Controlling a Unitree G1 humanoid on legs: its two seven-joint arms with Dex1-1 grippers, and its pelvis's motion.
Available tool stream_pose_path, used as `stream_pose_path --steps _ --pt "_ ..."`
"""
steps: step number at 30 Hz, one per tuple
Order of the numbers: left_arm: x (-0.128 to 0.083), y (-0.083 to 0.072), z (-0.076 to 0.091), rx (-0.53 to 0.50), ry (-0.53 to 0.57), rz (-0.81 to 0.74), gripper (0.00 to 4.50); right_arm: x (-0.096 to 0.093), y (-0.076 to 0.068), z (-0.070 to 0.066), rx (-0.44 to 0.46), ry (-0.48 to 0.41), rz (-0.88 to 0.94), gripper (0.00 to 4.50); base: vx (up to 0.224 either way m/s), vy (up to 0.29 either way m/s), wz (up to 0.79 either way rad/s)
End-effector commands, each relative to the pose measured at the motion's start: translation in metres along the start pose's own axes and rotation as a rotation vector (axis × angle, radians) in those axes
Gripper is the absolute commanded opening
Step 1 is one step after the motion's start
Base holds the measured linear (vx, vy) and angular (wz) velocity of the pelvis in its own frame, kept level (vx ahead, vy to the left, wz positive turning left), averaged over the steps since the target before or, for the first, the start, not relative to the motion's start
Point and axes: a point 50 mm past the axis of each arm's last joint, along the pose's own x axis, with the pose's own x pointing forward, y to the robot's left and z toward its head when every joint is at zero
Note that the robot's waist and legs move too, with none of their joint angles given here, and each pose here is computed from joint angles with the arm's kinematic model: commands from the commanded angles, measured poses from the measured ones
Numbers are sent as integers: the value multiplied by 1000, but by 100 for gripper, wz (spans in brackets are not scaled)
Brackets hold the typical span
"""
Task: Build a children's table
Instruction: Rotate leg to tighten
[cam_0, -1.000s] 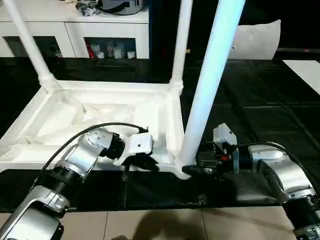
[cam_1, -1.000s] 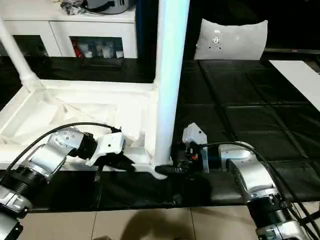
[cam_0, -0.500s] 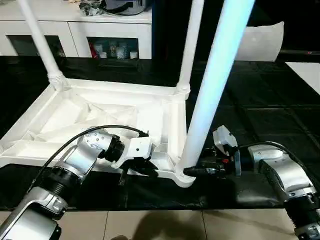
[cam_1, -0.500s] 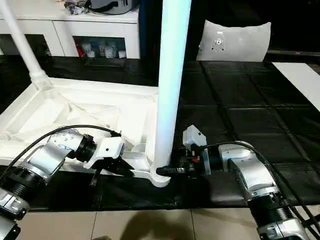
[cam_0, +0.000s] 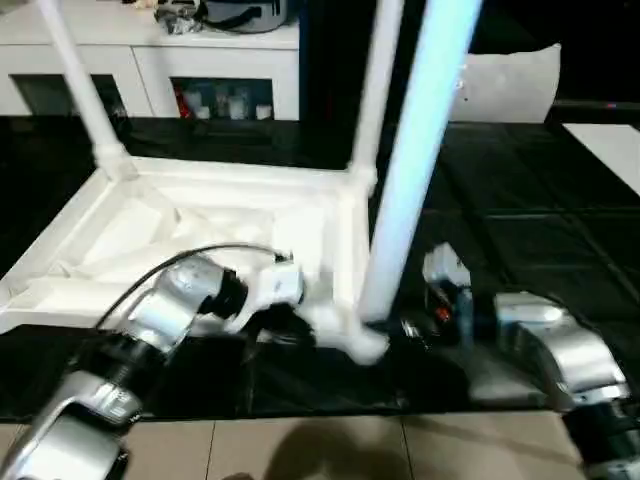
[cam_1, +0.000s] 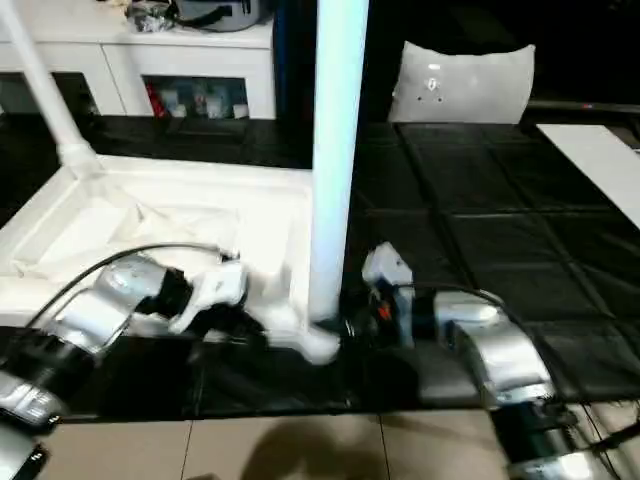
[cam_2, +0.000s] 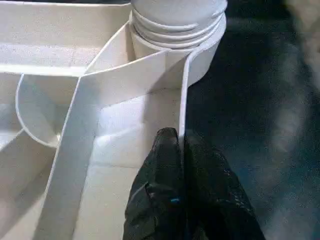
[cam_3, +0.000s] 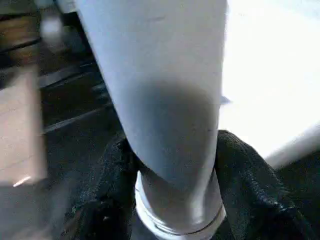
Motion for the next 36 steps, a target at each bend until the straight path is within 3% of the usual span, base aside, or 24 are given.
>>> stream_pose_path --steps 1,5,11,13,16,17,27,29,33,36 --pt "9 10 31 -5 -116 110 0 21 8 1 29 -6 -21 194 0 0 0" --pt "22 17 45 -90 -148 254 0 38 0 5 99 -32 -247 193 0 0 0" --pt "38 24 65 -199 -219 401 0 59 3 12 135 -94 -373 193 0 0 0" --pt "39 25 65 -192 -210 414 0 59 1 13 148 -111 -393 249 0 0 0" --pt "38 24 64 -180 -191 418 0 58 0 14 177 -131 -410 268 0 0 0" --pt "37 24 62 -171 -182 416 0 57 -1 14 170 -130 -409 295 0 0 0" --pt "24 19 45 -80 -144 317 0 19 -11 12 71 -160 -335 376 0 0 0" --pt "18 15 36 -39 -121 250 0 5 -11 10 3 -118 -252 396 0 0 0" --pt "12 10 28 19 -86 157 0 -7 -12 10 -42 -73 -167 426 0 0 0" --pt "7 4 24 66 -73 48 0 -16 -15 10 -113 -22 -73 426 0 0 0"
